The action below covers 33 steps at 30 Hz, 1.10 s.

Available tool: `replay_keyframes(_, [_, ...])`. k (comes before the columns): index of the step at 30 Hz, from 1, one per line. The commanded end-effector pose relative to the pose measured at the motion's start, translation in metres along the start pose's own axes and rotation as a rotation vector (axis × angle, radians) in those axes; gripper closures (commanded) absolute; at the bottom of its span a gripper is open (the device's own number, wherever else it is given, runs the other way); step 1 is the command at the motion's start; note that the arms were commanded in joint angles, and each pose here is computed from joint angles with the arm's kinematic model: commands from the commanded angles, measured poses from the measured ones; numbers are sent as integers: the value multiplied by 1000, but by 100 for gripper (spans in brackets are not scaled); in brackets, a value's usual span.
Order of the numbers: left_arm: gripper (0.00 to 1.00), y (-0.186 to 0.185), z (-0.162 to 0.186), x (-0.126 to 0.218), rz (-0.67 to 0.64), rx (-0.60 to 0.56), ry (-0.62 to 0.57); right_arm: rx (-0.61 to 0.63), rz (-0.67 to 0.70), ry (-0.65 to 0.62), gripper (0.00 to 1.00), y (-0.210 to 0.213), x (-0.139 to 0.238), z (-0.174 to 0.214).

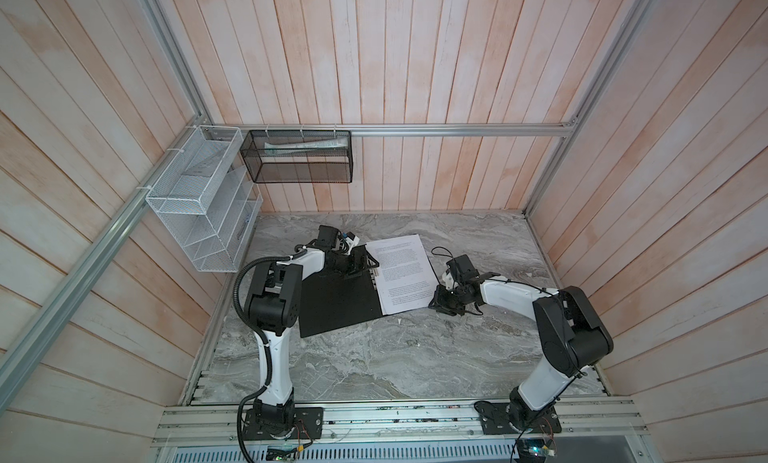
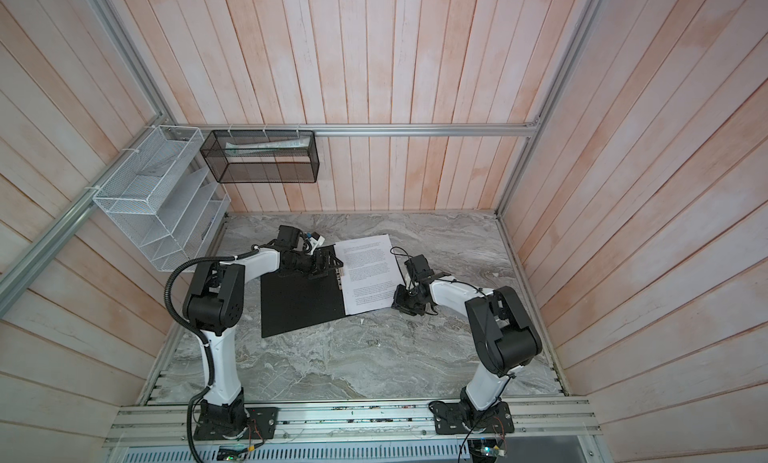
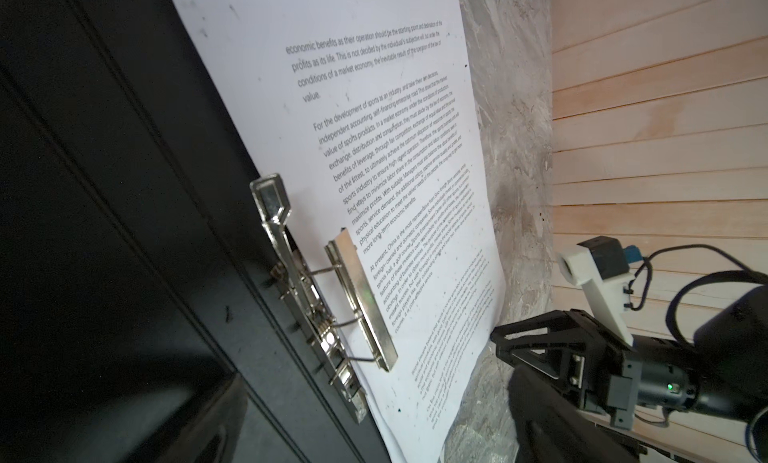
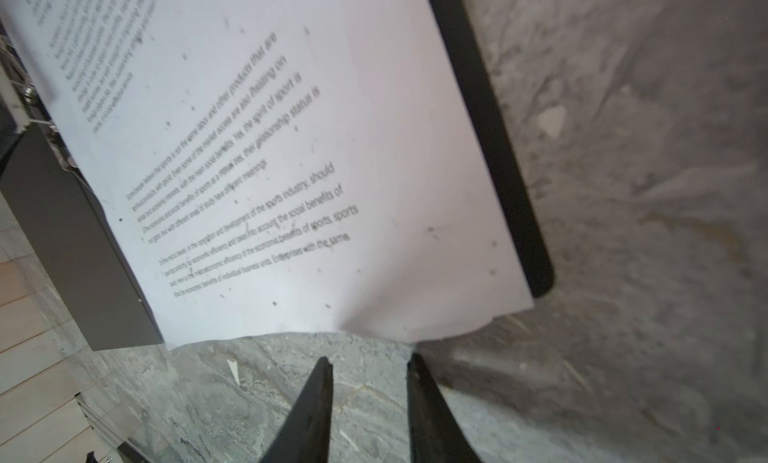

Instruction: Put the files into the folder

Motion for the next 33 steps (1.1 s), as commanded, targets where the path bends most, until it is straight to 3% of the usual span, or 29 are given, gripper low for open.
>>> replay_keyframes(1, [0,-7,-8,5,13,-23,-17,29,22,-20,69,3,-3,-11])
replay_keyframes(8, [0,-6,-8,4,16,-18,-16,30,19,-1,69,2,-13,-14])
replay_keyframes(14, [0,-7,-9,4,22,-23,-14,54,-17,-49,69,16,15,-14])
replay_keyframes(20, [0,-40,-43,29,11,-204,-89,72,-33,-148,70,25,50,-30])
replay_keyframes(27, [0,-50,-87,21,-73,-393,-206,118,-43,-303,71,19,53,-81])
replay_keyframes(33, [0,-36,-94,8,-115,-421,-190,245,-69,-485,71,33,57,-153])
Point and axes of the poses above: each gripper's point midway between its finger pads, its own x axis back along the fingers, its own y axis along the line the jaws close on, z = x × y, the point moved 6 cm from there along x, back along the fingers, and after that the axes turned 6 degrees about x, right-handed, at the moved point
